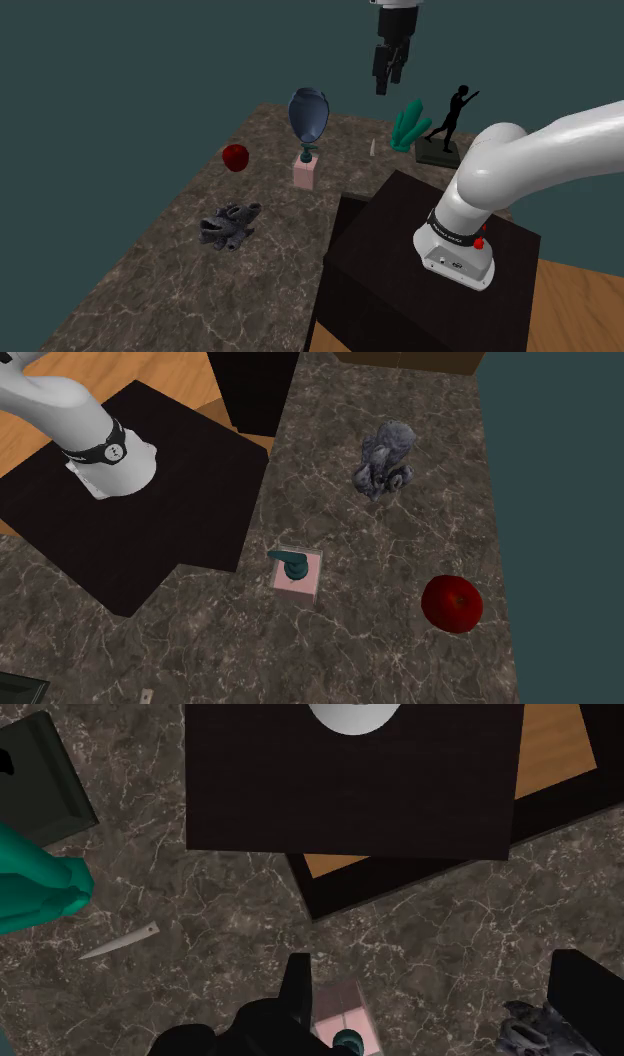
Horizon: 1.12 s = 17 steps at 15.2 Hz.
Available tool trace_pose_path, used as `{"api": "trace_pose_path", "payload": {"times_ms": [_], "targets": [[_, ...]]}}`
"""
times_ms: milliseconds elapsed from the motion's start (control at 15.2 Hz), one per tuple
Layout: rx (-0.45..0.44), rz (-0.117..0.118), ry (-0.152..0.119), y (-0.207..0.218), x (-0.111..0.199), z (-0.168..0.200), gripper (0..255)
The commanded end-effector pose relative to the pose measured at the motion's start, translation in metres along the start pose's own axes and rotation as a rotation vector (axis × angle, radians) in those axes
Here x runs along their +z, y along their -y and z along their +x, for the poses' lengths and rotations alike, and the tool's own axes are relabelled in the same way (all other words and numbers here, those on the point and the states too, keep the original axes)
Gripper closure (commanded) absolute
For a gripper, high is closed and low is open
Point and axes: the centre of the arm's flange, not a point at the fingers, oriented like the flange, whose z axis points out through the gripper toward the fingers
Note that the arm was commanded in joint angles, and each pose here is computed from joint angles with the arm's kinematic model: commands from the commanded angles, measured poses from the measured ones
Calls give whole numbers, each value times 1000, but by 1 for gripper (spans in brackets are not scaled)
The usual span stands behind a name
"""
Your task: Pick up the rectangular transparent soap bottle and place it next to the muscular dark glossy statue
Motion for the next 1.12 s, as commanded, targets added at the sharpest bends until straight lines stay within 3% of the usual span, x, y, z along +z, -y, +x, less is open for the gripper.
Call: {"api": "trace_pose_path", "payload": {"times_ms": [0,1056], "targets": [[0,0,0,0,0,0,0],[-58,5,-15,-16,133,161,0]]}}
